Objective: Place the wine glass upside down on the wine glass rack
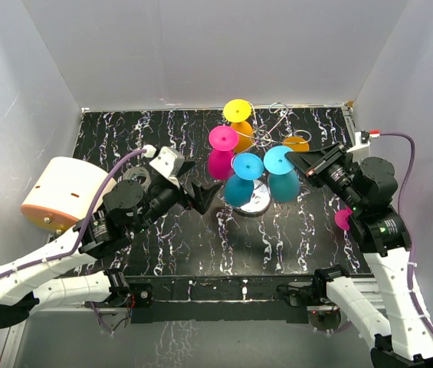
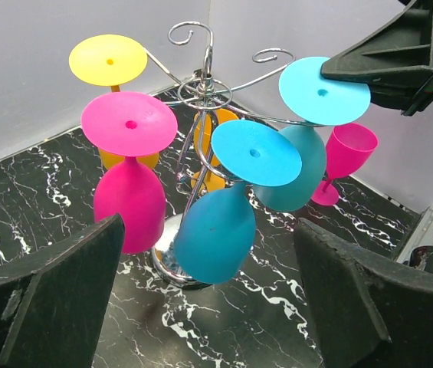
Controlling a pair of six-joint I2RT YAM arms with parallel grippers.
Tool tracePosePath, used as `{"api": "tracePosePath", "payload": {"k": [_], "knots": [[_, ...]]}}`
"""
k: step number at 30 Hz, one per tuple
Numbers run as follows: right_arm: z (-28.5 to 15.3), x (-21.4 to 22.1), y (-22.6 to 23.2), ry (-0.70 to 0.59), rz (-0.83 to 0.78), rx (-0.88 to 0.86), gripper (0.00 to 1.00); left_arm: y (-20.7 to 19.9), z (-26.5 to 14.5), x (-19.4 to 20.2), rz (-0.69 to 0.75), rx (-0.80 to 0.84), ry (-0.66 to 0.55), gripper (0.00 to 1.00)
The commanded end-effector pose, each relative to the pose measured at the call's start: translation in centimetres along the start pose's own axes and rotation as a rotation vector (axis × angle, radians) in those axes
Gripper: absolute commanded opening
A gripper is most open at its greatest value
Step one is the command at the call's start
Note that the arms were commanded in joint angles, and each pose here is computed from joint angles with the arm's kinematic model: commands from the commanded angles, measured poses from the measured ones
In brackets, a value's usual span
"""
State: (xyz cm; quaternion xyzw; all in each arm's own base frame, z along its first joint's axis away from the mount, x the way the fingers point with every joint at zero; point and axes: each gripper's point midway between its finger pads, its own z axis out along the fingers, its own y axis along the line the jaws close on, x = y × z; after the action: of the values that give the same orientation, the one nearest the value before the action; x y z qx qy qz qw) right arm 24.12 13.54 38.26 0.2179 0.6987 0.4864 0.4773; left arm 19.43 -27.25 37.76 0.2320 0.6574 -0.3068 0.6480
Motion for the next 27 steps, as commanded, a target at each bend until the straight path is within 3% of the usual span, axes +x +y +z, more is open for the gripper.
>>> {"api": "tracePosePath", "payload": {"k": [1, 13, 27], "knots": [[-1.0, -1.5, 1.4, -0.079, -0.016, -0.020, 0.00, -0.2, -0.4, -0.9, -0.007, 0.013, -0.039, 0.91], [-1.1, -3.0, 0.2, -0.172, -0.012, 0.039, 0.00, -0.2, -0.2, -0.5, -0.010, 0.014, -0.032, 0.91], [1.0, -3.2, -1.6, -0.175, -0.034, 0.074, 0.00, -0.1, -0.1, -0.2, -0.004, 0.008, -0.026, 0.91]]}}
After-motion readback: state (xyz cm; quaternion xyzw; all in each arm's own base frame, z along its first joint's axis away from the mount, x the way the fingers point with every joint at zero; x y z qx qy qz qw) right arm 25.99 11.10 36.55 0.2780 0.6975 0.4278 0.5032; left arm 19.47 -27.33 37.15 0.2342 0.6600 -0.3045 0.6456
